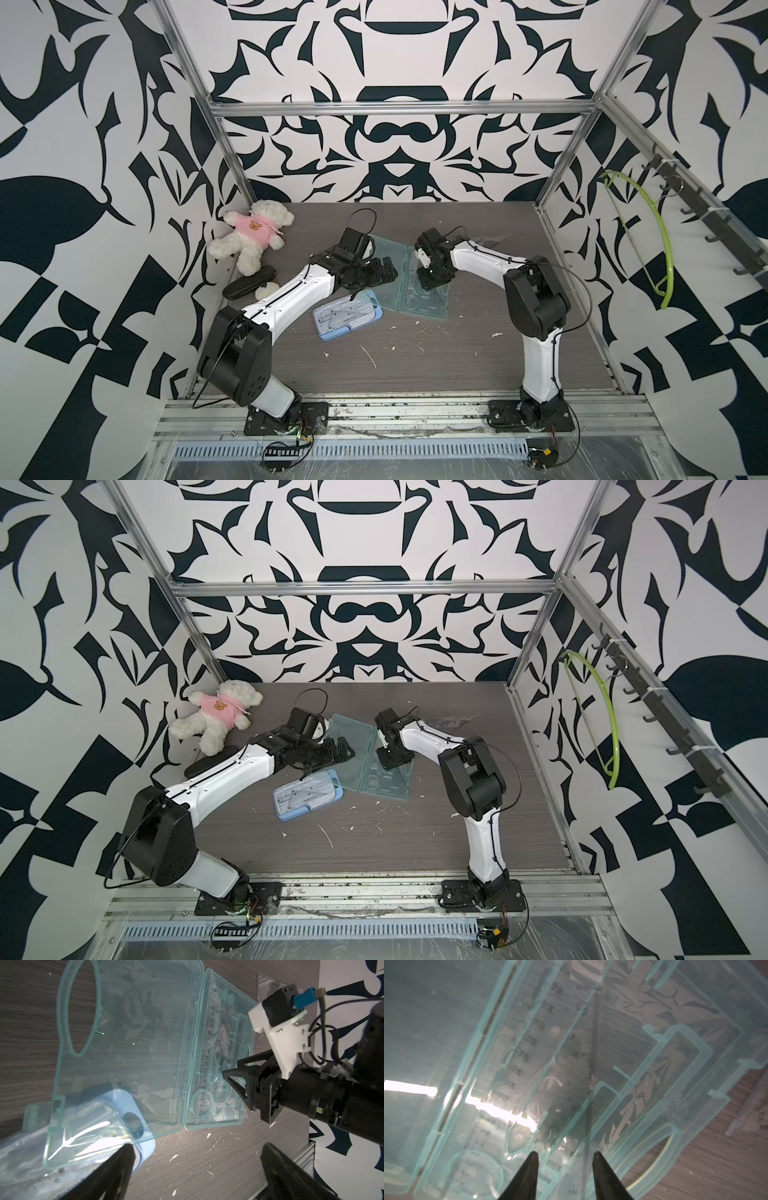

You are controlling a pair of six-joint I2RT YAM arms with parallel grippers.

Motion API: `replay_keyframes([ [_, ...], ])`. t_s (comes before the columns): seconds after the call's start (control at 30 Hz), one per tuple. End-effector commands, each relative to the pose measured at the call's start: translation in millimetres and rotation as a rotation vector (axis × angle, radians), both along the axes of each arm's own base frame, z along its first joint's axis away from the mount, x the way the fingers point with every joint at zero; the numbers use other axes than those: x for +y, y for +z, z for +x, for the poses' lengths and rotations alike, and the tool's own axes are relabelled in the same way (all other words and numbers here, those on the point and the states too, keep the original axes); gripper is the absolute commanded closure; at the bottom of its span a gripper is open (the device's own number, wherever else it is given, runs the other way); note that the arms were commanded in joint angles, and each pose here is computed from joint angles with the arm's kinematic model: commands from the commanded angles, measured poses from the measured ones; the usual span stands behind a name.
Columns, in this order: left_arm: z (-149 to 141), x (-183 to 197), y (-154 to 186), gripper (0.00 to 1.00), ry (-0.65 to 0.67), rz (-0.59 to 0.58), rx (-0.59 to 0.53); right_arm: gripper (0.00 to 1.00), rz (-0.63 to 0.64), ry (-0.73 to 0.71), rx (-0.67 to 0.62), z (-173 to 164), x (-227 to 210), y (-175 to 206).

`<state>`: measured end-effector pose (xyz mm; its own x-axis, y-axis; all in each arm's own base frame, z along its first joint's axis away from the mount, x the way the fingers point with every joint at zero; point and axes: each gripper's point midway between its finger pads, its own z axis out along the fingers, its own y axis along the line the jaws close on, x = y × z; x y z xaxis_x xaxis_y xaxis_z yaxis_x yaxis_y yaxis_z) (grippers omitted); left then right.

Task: Open the ruler set and take out the ruler
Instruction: Take out the ruler from the ruler set box.

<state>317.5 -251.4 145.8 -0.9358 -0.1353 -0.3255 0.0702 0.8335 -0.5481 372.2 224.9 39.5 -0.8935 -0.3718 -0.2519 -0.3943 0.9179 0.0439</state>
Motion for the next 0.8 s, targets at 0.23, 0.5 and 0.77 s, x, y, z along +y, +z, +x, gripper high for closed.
replay_keyframes([
  [0.23,3,-4,1,0.01,-0.018,0.014,-0.01,0.57,-0.022,-0.002,-0.028,-8,-8,12],
  [0.5,4,-4,-1,0.01,-0.018,0.019,-0.009,0.61,-0.043,-0.007,-0.01,-6,-9,-4],
  [0.77,3,-4,-1,0.01,-0.017,0.021,-0.008,0.65,-0.067,-0.007,0.012,-6,-11,-22],
])
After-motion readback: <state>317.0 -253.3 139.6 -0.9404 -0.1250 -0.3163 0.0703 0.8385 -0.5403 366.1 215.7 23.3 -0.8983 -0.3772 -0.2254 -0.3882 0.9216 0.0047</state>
